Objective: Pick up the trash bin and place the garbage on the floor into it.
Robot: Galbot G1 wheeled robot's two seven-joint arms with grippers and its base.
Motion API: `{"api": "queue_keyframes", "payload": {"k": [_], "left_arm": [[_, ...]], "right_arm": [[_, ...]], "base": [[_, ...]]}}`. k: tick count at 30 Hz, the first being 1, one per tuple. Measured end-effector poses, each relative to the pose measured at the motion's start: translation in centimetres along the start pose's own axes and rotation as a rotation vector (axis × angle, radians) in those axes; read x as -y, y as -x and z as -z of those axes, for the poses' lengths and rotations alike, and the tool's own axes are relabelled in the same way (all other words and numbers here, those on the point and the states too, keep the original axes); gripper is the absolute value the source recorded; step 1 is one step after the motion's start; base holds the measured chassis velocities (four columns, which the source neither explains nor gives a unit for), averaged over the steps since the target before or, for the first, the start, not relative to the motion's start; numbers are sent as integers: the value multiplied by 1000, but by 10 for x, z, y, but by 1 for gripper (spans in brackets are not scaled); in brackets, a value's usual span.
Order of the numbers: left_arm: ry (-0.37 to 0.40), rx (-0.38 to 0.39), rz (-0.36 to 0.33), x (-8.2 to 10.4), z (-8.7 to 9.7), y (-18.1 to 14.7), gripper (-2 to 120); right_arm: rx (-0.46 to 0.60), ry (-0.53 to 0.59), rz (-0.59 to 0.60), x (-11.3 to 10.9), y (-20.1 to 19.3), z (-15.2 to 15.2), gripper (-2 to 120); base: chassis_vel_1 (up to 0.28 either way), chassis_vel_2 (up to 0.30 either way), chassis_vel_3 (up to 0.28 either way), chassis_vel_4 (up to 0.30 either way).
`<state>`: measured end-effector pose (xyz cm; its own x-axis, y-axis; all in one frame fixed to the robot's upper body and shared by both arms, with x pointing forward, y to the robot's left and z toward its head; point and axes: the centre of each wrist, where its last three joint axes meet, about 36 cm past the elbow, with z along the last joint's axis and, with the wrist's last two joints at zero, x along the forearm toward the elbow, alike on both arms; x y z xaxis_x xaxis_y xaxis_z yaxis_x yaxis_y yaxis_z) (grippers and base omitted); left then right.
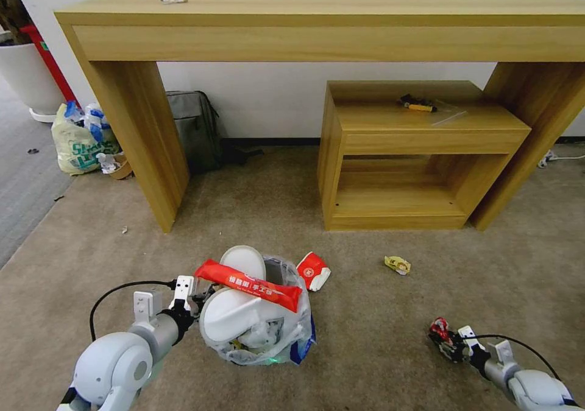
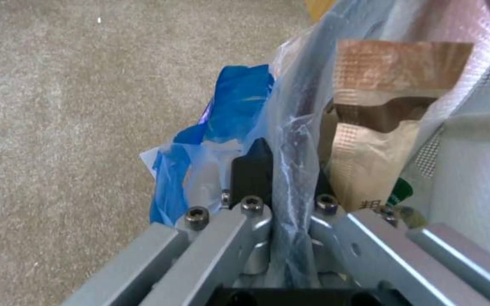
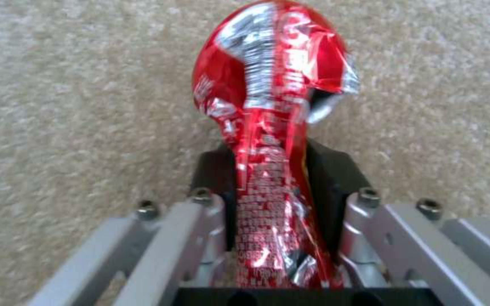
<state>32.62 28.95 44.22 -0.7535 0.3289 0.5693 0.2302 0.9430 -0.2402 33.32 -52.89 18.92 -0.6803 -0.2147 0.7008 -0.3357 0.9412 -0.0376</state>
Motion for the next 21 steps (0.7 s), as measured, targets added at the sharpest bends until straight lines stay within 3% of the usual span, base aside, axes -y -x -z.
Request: {"api": "queue_keyframes", "payload": {"k": [3,12,21], "left_arm": [[1,0,0,0,0,-1,0],[6,-1,-2,2,0,-1,0],[7,-2,-3,2,0,-1,0]], "right_arm": [[2,2,-6,-1,-1,-1,19],[24,2,-23,0,-9,3,19],[133,-102,-36,5,-21,30,19]], "base": [[0,0,0,0],[0,0,0,0],[0,0,0,0]]}}
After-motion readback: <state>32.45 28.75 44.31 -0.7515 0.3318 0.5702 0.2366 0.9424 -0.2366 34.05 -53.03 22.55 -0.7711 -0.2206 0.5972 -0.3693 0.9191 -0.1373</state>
